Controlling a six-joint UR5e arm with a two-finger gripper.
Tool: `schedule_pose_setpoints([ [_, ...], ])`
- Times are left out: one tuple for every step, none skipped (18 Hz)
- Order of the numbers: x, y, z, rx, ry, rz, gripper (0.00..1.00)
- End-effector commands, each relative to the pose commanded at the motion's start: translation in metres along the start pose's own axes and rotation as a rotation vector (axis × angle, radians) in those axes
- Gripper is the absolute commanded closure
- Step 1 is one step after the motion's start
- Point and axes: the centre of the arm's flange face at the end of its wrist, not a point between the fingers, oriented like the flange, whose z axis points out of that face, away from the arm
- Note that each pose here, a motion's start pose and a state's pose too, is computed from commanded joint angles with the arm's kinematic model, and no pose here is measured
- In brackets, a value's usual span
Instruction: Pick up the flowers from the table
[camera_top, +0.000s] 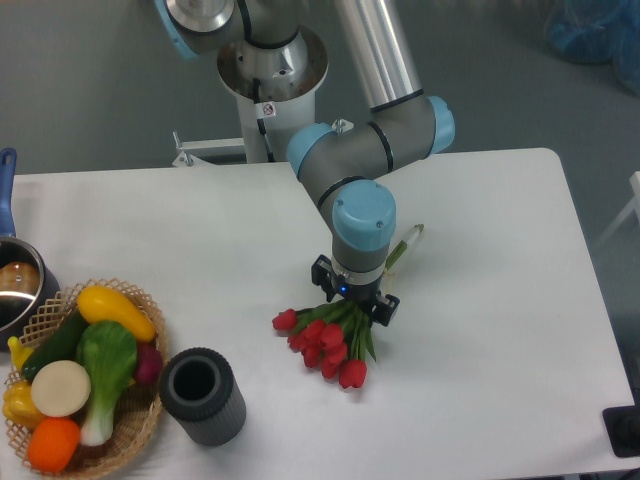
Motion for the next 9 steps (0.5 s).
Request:
schedule_pose_setpoints([
  [0.0,0.001,-0.003,-0.002,-0.005,-0.028,1.0],
  [-0.001,0.001,-0.006,0.0,-0.011,-0.04,1.0],
  [-0.002,0.002,-0.014,0.009,-0.022,-0.038,1.0],
  [-0.005,0.004,-0.024,0.017,-0.038,-0.044,1.0],
  [-0.009,0.004,-0.033,0.023,-0.053,-0.05,1.0],
  [-0.011,0.004,-0.037,0.024,-0.06,-0.054,1.0],
  [-0.016,0.007,-0.04,0.023,-0.07,-0.066,1.0],
  [-0.022,0.009,-0.044,0.023,-0.079,-0.077,1.0],
  [-0.026,0.012,-0.047,0.025,-0.085,-0.086,1.0],
])
